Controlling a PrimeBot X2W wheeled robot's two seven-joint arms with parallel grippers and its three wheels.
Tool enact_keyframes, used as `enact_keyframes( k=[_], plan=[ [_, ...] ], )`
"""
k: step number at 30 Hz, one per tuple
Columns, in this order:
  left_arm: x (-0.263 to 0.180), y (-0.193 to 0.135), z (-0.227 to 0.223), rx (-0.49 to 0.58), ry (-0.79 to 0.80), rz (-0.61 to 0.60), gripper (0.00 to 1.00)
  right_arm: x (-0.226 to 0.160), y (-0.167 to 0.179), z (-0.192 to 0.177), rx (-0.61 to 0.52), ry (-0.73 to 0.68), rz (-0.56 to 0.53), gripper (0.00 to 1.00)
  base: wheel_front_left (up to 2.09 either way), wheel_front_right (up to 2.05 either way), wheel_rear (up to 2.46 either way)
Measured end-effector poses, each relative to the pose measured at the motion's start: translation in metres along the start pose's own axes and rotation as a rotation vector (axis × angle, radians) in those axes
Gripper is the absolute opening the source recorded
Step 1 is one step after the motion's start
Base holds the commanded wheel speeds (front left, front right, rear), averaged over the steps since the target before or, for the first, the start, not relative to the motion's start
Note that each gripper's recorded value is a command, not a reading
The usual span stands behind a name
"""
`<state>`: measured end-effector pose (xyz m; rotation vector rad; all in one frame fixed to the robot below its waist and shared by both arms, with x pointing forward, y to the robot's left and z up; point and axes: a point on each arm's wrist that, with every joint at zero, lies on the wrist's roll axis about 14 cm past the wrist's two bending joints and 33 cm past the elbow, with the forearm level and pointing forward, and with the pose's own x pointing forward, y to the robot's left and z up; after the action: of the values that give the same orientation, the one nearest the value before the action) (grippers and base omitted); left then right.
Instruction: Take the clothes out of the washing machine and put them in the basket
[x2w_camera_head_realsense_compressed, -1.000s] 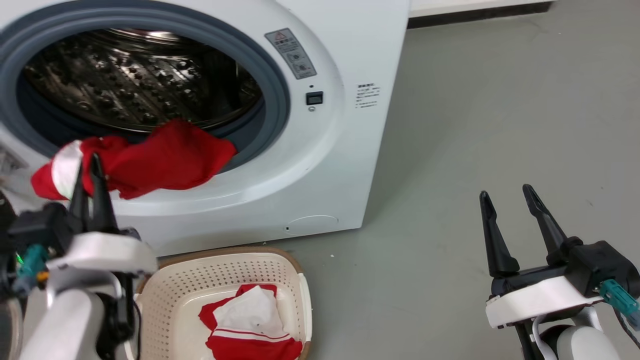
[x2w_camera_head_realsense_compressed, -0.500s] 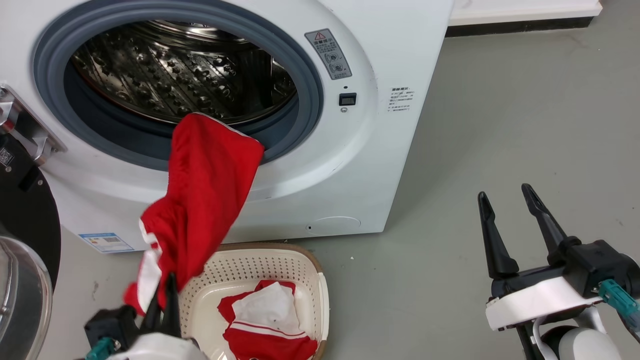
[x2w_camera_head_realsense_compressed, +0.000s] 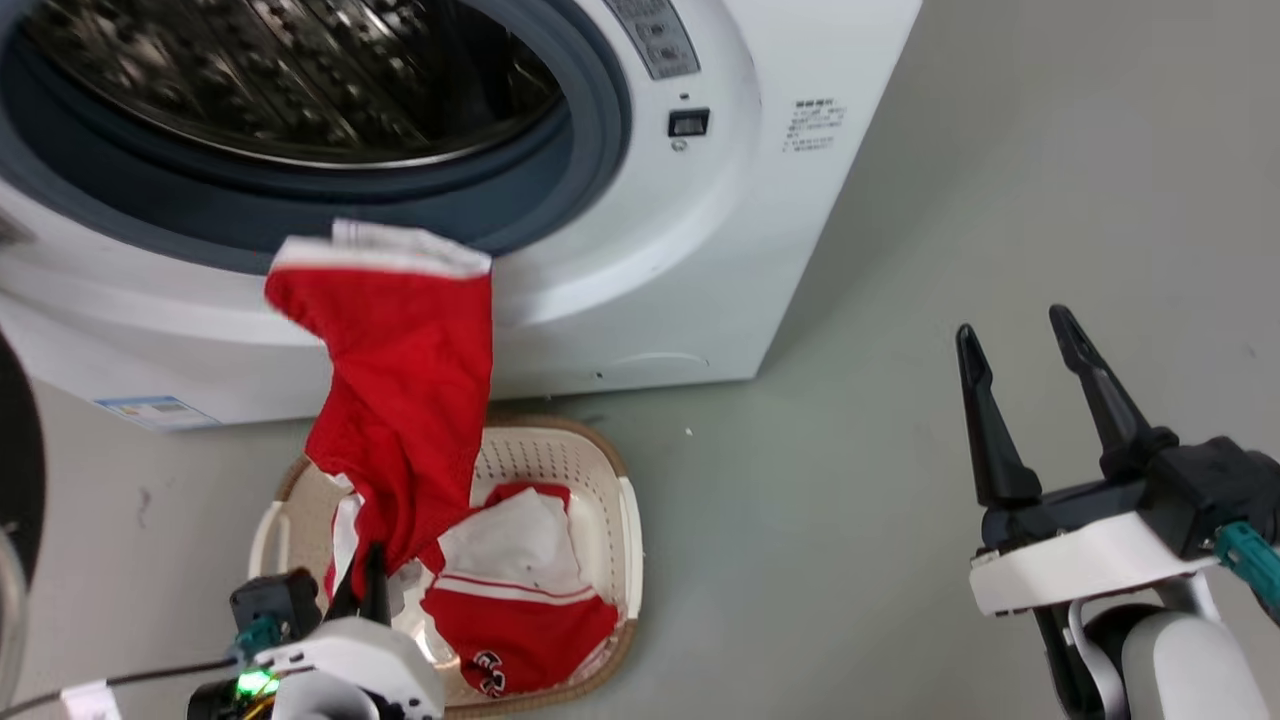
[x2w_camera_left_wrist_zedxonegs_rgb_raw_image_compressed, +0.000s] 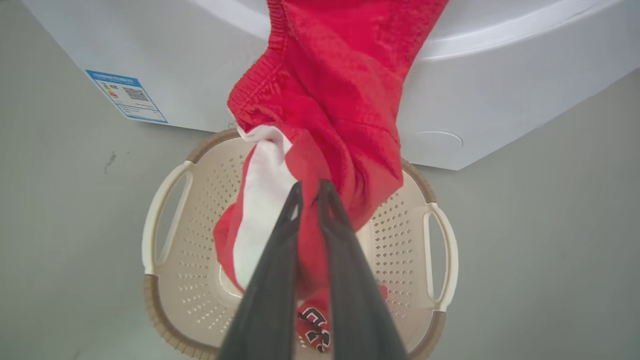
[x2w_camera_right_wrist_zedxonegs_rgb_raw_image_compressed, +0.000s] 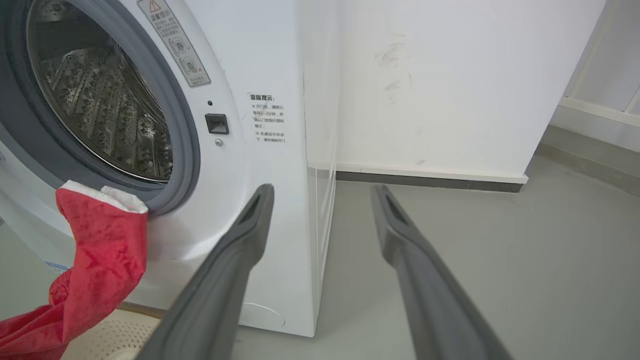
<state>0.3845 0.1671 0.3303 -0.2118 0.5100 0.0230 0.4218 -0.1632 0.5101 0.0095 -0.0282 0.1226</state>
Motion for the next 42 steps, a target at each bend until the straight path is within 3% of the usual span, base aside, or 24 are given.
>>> enact_keyframes(
  k=[16,32,33,34,35,42],
  plan=[
    [0.103,0.001,-0.067,0.073,0.225,-0.016,0.0,0.021,-0.036,-0.062,-0.02,0.121,-0.083,1.0,0.0,0.0,0.0],
    [0.142,0.02,-0.161,0.054,0.49,0.064,0.0,0.022,-0.059,-0.12,-0.057,0.241,-0.13,1.0,0.0,0.0,0.0],
    [0.141,0.019,-0.164,0.052,0.503,0.063,0.09,0.021,-0.059,-0.121,-0.057,0.243,-0.13,1.0,0.0,0.0,0.0],
    [0.14,0.019,-0.165,0.05,0.507,0.062,0.6,0.021,-0.059,-0.121,-0.057,0.244,-0.13,1.0,0.0,0.0,0.0],
    [0.139,0.019,-0.164,0.049,0.507,0.064,1.0,0.022,-0.058,-0.12,-0.055,0.242,-0.128,1.0,0.0,0.0,0.0],
    [0.132,0.016,-0.146,0.026,0.476,0.064,1.0,0.022,-0.056,-0.104,-0.05,0.199,-0.122,1.0,0.0,0.0,0.0]
  ],
)
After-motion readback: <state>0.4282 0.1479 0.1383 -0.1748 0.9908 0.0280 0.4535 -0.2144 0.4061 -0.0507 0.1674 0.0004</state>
